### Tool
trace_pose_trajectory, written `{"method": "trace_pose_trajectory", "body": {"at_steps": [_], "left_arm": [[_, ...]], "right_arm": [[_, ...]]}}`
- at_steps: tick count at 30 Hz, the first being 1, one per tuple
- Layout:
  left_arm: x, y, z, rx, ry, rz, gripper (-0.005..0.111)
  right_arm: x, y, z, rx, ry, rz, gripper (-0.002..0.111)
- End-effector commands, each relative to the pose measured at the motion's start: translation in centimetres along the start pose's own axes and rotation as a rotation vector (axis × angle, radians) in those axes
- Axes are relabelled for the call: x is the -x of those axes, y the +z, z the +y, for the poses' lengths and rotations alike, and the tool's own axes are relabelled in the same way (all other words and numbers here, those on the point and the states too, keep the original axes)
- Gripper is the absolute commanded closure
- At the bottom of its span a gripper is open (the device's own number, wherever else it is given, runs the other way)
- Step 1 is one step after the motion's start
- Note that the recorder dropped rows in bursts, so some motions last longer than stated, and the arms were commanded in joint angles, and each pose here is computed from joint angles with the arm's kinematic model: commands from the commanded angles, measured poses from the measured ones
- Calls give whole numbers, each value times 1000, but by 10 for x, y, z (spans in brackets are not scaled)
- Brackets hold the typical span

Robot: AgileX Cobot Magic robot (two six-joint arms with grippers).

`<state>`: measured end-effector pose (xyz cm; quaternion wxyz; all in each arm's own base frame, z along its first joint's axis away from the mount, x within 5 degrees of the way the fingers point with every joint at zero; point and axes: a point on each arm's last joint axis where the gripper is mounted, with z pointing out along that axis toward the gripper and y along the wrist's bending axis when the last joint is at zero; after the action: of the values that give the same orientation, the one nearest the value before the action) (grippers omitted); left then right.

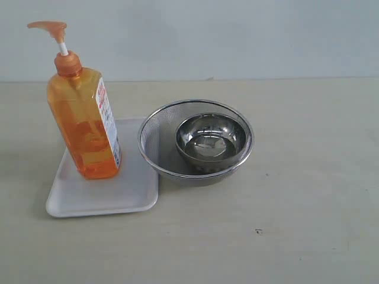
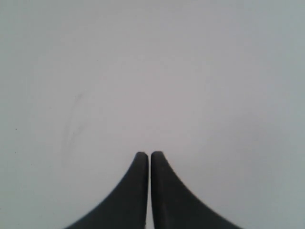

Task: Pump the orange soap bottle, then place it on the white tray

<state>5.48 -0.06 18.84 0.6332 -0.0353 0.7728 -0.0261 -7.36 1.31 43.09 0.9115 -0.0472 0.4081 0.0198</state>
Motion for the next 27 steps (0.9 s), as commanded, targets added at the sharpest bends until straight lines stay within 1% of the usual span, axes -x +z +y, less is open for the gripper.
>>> {"method": "trace_pose_trajectory", "body": {"at_steps": [1, 9, 14, 27], "left_arm": [[-1, 0, 0, -7, 6, 0, 102], [-1, 0, 0, -7, 6, 0, 102], [-1, 0, 0, -7, 6, 0, 102], [-1, 0, 0, -7, 6, 0, 102]], "right_arm": [[-22, 3, -1, -9, 4, 57, 108], [-63, 5, -1, -1, 20, 188, 108], [-95, 3, -1, -3, 31, 280, 108], [-174, -14, -1, -6, 61, 517, 108]]}}
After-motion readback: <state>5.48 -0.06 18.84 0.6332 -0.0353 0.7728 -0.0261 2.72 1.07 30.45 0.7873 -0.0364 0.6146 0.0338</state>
